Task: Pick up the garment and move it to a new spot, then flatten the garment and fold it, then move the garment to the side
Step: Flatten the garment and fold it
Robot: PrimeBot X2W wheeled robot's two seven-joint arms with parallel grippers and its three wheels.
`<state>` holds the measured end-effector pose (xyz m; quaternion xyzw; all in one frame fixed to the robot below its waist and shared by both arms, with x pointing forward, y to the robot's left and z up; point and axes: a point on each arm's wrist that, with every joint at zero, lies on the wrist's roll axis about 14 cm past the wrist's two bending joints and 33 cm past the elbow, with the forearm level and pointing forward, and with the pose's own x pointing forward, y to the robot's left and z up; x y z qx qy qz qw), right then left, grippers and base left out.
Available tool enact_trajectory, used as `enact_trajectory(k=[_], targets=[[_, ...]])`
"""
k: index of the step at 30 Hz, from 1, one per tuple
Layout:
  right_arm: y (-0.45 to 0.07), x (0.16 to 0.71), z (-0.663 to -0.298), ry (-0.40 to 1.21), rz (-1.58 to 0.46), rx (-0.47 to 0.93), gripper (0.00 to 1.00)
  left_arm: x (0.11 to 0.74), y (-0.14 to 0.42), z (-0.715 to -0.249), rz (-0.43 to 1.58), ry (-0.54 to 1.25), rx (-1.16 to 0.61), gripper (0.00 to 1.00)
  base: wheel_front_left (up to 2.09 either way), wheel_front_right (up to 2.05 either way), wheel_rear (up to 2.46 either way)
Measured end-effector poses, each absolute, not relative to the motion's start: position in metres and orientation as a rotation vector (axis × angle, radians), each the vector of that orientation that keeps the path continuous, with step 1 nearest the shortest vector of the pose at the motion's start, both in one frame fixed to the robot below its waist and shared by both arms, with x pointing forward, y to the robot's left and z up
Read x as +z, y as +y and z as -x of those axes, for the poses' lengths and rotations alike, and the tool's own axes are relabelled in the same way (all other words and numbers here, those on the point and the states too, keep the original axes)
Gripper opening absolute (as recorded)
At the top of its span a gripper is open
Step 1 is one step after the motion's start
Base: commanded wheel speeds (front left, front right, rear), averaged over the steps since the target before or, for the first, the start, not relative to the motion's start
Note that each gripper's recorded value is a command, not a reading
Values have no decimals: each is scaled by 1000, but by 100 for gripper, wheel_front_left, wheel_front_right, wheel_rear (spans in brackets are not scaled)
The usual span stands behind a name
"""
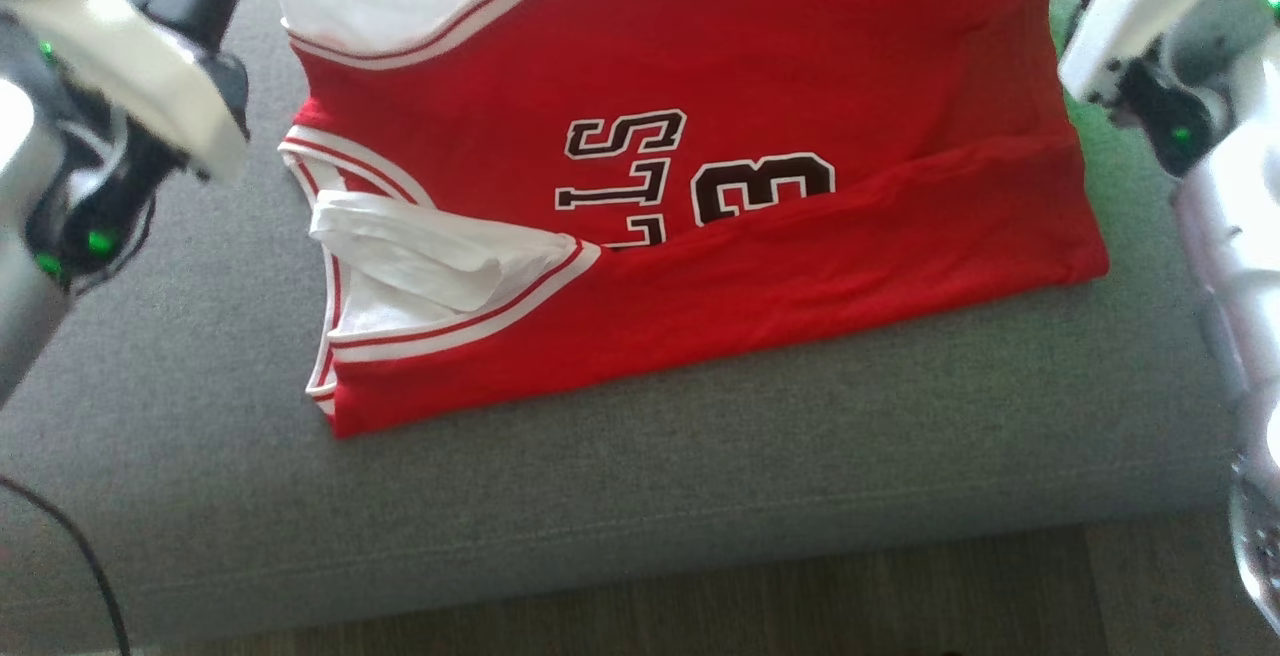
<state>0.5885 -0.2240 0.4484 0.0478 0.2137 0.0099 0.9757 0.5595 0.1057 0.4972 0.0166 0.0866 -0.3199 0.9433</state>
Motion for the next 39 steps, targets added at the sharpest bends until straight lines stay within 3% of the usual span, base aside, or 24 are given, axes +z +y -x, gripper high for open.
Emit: enact_trajectory(k=[13, 36, 37, 38, 39], targets=[[-245, 432, -547, 514, -89, 56, 0, 479, 106, -478, 49, 284, -677, 0, 0, 0, 0], [-241, 411, -483, 656, -58, 72, 0, 430, 107, -411, 147, 459, -583, 0, 0, 0, 0], [-242, 410, -482, 660, -53, 70, 12, 425, 104, -410, 157, 466, -574, 0, 0, 0, 0], [-242, 409, -482, 662, -47, 68, 64, 422, 101, -409, 167, 472, -567, 0, 0, 0, 0], [-243, 410, -482, 659, -38, 66, 100, 419, 98, -408, 175, 473, -561, 7, 0, 0, 0]])
